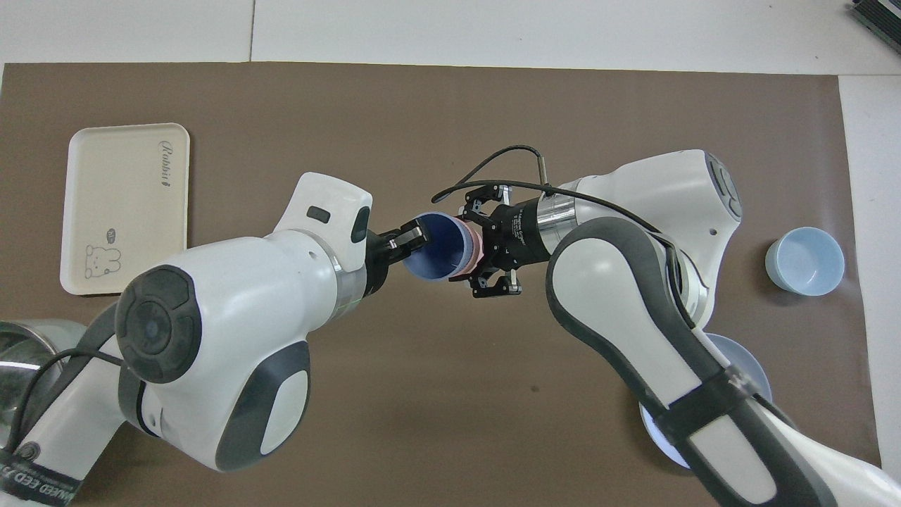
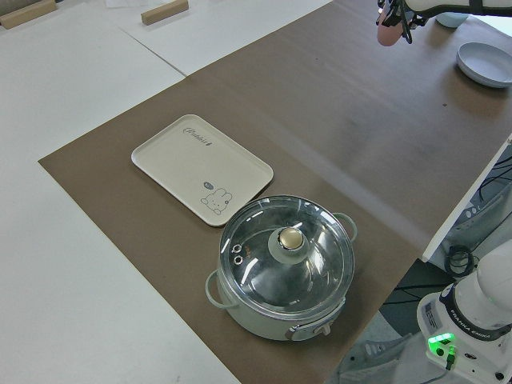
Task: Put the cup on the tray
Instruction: 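Grasp the cup's blue rim with the left gripper from the right gripper, then carry the cup to the tray with the left gripper while the right withdraws, then set the cup upright on the cream tray with the left gripper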
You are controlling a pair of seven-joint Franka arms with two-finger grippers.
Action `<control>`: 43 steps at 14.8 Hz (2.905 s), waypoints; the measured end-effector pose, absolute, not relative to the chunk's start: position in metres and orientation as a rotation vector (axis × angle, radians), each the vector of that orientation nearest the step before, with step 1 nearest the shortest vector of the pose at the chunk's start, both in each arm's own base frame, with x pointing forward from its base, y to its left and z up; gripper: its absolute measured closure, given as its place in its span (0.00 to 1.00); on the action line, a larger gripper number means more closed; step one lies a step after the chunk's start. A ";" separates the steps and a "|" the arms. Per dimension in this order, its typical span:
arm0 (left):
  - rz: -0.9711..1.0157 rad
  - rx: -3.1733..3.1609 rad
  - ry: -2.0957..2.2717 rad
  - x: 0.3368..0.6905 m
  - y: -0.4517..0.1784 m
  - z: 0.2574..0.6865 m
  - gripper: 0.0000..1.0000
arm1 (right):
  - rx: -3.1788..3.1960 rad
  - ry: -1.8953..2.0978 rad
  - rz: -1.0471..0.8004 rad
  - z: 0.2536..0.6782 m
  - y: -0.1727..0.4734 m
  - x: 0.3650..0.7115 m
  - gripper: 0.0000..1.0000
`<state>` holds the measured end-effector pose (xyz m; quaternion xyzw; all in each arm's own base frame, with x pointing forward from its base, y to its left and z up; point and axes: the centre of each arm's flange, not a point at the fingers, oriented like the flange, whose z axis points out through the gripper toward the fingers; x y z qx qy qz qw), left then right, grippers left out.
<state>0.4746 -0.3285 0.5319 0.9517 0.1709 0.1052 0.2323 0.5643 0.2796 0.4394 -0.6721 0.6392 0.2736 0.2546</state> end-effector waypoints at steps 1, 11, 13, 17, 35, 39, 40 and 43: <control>0.290 2.614 0.470 0.474 -0.329 0.532 0.72 | -1.826 1.735 0.742 0.440 0.280 0.564 0.19; 0.194 2.645 0.518 0.485 -0.300 0.602 0.94 | -1.804 1.748 0.723 0.442 0.270 0.570 0.19; 0.179 2.655 0.559 0.495 -0.269 0.629 0.94 | -1.798 1.756 0.727 0.441 0.260 0.573 0.19; 0.186 2.702 0.571 0.514 -0.210 0.642 0.94 | -1.869 1.664 0.782 0.427 0.196 0.585 0.19; 0.407 2.960 0.260 0.601 0.140 0.410 0.94 | -1.692 1.339 0.992 0.261 -0.032 0.612 0.19; 0.395 2.971 0.221 0.605 0.144 0.386 0.90 | -1.685 1.367 0.959 0.252 -0.042 0.611 0.19; 0.393 2.972 0.208 0.605 0.142 0.385 0.89 | -1.683 1.377 0.950 0.251 -0.044 0.611 0.19; 0.404 2.972 0.185 0.606 0.138 0.390 0.63 | -1.680 1.391 0.938 0.249 -0.048 0.611 0.19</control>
